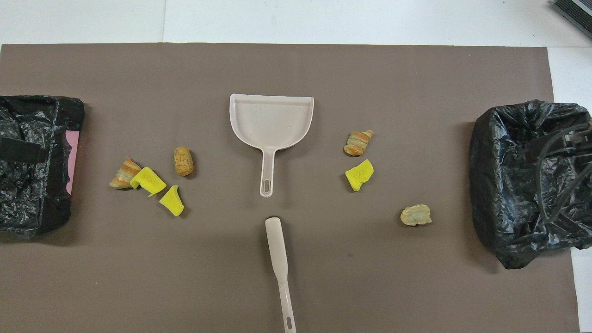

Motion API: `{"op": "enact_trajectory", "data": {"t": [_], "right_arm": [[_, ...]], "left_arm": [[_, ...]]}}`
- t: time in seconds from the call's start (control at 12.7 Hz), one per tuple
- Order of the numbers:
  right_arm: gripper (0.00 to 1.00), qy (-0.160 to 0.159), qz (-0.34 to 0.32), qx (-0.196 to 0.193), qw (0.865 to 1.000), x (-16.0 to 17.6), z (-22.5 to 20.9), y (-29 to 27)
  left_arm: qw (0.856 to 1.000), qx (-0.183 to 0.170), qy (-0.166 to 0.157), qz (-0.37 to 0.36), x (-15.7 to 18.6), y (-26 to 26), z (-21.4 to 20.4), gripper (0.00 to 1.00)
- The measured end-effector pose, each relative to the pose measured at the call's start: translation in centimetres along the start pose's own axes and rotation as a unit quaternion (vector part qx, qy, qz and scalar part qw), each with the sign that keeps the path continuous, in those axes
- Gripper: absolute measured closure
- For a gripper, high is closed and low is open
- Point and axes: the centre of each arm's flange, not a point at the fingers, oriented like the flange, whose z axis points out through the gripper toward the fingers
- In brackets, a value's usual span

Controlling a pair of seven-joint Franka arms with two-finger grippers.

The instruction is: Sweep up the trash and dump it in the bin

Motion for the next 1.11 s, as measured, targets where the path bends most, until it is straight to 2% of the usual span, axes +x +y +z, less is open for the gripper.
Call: {"op": "enact_trajectory", "data": {"t": [0.32, 0.71, 1.11], "right_arm": [[0.0, -0.001, 0.002, 0.004, 1.0, 0.2, 0.1, -0.6], [0.0, -0.003, 0.035, 0.005, 0.999, 0.0, 0.2, 0.9], [0.0, -0.006, 0.022, 0.006, 1.0, 0.0, 0.2, -0.4]], "left_arm": [[1.0, 0.0, 0.0, -0.006, -0.1, -0.6, 0.0, 0.0], [1.0, 0.0, 0.0, -0.006, -0.1, -0.6, 0.0, 0.0], [1.0, 0.0, 0.0, -0.006, -0.1, -0.6, 0.0, 0.0]]}}
